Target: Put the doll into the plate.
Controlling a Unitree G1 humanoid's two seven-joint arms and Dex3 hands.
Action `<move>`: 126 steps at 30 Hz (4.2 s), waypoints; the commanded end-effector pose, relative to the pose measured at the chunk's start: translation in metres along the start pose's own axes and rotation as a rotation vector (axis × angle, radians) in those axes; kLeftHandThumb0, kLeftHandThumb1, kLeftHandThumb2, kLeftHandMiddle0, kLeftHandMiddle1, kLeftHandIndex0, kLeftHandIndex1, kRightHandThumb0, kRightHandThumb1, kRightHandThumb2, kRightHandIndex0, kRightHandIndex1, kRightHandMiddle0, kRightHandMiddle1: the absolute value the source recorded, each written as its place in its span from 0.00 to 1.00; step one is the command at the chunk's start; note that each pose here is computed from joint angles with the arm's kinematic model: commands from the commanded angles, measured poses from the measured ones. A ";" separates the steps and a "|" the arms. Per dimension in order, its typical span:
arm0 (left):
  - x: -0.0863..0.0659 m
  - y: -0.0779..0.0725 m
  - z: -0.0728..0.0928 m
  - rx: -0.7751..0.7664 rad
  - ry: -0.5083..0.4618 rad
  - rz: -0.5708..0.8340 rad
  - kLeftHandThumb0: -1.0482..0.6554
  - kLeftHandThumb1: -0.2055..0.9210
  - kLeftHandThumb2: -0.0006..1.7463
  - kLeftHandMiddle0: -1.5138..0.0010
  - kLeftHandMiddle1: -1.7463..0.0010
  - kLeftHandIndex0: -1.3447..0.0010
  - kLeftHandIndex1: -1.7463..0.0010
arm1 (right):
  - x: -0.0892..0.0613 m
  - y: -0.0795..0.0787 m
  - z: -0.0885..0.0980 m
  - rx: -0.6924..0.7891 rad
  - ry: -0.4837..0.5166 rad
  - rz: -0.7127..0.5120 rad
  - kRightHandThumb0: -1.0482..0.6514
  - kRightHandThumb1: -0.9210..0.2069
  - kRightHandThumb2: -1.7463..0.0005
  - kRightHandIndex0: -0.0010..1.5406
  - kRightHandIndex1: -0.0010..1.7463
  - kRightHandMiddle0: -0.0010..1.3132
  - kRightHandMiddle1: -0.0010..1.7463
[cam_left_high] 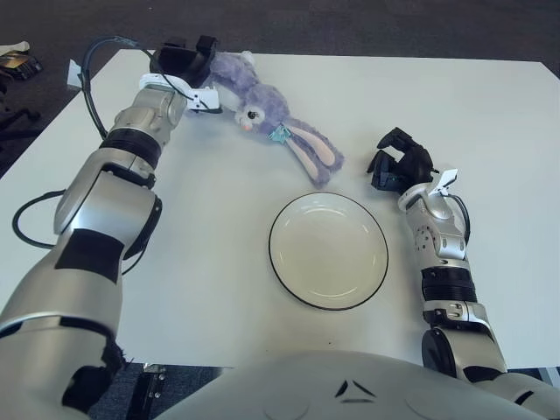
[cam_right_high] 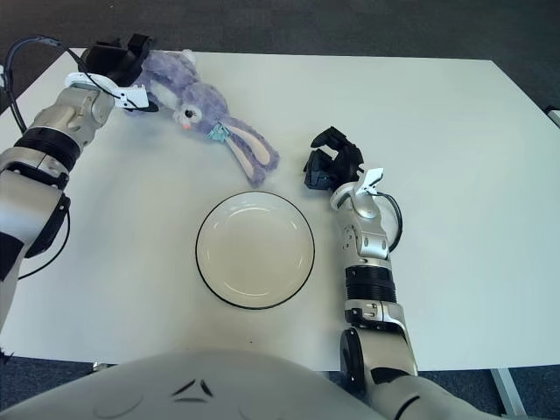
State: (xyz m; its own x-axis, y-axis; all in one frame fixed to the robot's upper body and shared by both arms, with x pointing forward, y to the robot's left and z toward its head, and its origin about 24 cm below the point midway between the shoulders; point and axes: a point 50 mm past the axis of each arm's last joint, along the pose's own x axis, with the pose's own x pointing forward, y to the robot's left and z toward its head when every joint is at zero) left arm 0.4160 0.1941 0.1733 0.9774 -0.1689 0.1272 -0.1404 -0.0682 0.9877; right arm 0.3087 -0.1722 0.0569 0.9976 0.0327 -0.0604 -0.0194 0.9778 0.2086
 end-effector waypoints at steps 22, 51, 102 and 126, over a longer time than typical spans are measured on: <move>0.003 0.001 0.007 0.018 0.002 0.054 0.16 0.50 0.44 0.94 0.36 1.00 0.63 | -0.014 -0.010 -0.038 0.012 0.179 -0.044 0.61 0.77 0.10 0.51 1.00 0.50 0.93; 0.004 0.002 0.019 0.089 -0.130 0.053 0.16 0.69 0.35 0.88 0.84 1.00 0.60 | -0.014 -0.008 -0.039 0.014 0.182 -0.035 0.61 0.77 0.09 0.51 1.00 0.49 0.93; 0.001 -0.011 0.025 0.135 -0.133 0.041 0.37 0.36 0.57 0.86 0.92 1.00 0.58 | -0.016 -0.008 -0.041 0.011 0.200 0.013 0.61 0.76 0.09 0.52 1.00 0.46 0.95; 0.003 -0.012 0.028 0.129 -0.117 0.019 0.38 0.37 0.60 0.92 0.58 1.00 0.44 | -0.001 0.027 -0.007 -0.272 0.115 0.045 0.61 0.50 0.27 0.40 0.99 0.27 0.98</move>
State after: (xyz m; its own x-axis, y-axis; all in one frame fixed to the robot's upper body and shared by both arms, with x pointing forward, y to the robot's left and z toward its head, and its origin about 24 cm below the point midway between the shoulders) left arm 0.4147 0.1691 0.1550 0.9500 -0.2831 0.1315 -0.1864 -0.1765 0.9665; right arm 0.3124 -0.1510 0.0701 0.9941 0.0744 -0.0792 -0.0762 0.9969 -0.0206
